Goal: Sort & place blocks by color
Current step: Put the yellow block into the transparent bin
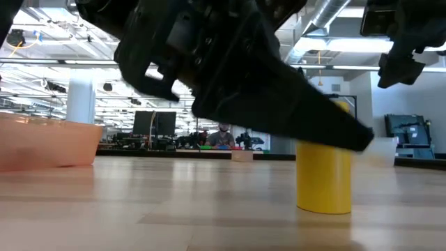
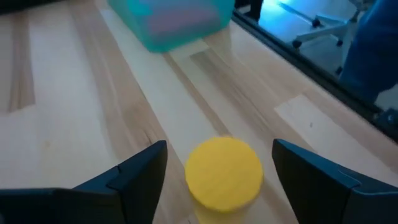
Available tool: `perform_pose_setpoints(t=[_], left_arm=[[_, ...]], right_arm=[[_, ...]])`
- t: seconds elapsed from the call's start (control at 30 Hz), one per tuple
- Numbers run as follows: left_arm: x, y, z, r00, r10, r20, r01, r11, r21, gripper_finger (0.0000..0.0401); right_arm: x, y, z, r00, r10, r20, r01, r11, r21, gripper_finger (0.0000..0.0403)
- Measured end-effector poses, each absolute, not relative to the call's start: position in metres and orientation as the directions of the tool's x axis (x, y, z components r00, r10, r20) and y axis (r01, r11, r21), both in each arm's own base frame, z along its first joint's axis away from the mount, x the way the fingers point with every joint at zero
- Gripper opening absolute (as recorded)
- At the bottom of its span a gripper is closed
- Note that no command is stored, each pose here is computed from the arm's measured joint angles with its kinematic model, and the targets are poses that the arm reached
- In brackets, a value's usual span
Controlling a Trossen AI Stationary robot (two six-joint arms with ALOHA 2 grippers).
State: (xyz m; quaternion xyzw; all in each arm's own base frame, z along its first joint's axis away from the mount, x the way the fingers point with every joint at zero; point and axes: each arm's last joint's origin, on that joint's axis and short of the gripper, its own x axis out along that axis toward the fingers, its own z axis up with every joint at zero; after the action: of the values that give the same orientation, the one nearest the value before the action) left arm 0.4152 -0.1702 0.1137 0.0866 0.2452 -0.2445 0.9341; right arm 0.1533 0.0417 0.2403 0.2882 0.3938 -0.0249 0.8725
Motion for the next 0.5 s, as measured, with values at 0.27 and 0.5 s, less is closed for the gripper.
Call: perform_pose_setpoints(t=[0.27,0.5], left_arm=[[0.415,-0.169,0.114,0.747,-0.426,-0.510,0.480,0.877,-0.030,0.0169],[0.412,-0.161,0.125,0.736,-0.392,-0.552,0.457,0.889,-0.023,0.0103]], right_arm=[[0.154,0.041,0.240,0.694,0.160,-0.702,0.267,0.848,0.457,0.0276],[0.154,0.041,0.240,0.695,0.159,-0.701,0.271,0.845,0.460,0.0276]])
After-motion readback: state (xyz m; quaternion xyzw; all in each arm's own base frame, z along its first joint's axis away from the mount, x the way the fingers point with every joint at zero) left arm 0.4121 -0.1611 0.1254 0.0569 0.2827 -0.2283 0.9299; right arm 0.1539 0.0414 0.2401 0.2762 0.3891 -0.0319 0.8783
